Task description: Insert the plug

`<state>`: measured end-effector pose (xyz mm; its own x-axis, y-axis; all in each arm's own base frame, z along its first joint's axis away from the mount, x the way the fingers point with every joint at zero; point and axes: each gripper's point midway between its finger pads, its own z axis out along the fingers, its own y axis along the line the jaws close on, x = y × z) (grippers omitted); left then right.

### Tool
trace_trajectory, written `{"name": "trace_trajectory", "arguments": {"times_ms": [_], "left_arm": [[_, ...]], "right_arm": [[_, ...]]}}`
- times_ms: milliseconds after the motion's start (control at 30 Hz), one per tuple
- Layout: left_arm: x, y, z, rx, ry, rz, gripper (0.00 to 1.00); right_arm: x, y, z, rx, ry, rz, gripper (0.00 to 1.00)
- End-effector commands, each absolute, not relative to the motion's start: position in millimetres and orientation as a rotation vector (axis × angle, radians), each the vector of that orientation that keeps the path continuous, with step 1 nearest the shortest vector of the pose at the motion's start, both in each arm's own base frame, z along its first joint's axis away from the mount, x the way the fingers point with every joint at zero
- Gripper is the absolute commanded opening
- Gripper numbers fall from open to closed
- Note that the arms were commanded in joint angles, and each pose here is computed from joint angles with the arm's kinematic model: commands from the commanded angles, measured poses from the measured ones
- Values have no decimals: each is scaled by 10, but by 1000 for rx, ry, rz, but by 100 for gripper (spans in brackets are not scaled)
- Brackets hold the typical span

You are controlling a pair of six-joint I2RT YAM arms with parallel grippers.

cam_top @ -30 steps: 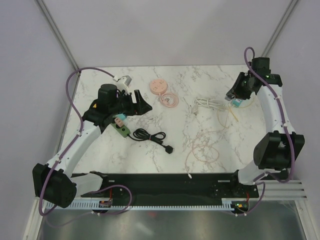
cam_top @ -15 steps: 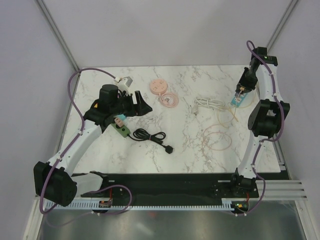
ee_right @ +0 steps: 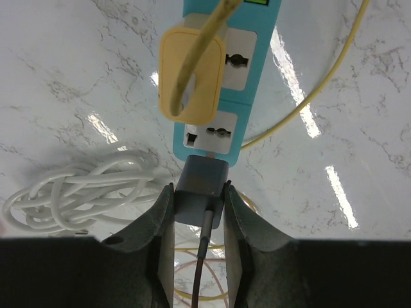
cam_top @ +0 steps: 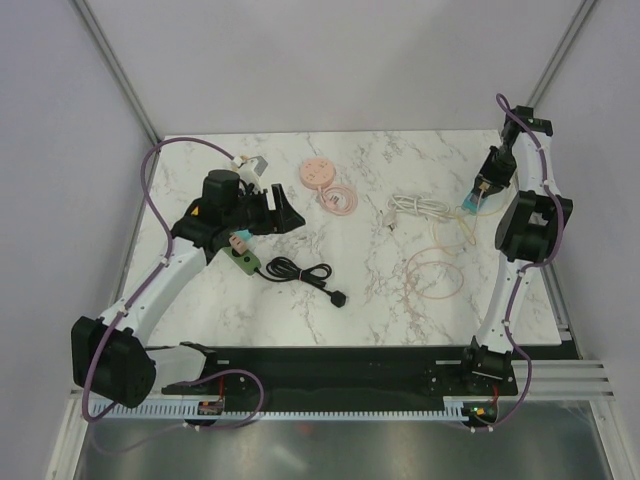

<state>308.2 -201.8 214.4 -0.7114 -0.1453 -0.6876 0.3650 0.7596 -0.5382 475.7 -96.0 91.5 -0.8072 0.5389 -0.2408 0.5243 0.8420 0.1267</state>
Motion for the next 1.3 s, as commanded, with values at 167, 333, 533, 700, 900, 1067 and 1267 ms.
{"name": "trace_trajectory", "arguments": {"times_ms": [167, 333, 533, 700, 900, 1067, 1267], "left_arm": [[3119, -2027, 2150, 215, 2181, -861, 83], [3117, -2040, 2140, 216, 2187, -871, 82], [3118, -2034, 2140, 219, 2186, -865, 82], [3118, -2028, 2150, 220, 2181, -861, 82], [3119, -2027, 2154, 217, 2181, -860, 82], [3127, -2008, 2177, 216, 2172, -846, 82], [3121, -1997, 2180, 214, 2170, -840, 82]], "right_arm": [[4926, -957, 956, 783, 2710, 115, 0], [4972, -981, 917, 776, 2704, 106, 0], [5025, -938, 867, 763, 2703, 151, 0], [5031, -979, 836, 772, 2703, 125, 0], [5041, -1057, 878, 774, 2687, 72, 0], [5060, -1056, 924, 770, 2672, 77, 0], [5038, -1009, 850, 772, 2693, 109, 0]]}}
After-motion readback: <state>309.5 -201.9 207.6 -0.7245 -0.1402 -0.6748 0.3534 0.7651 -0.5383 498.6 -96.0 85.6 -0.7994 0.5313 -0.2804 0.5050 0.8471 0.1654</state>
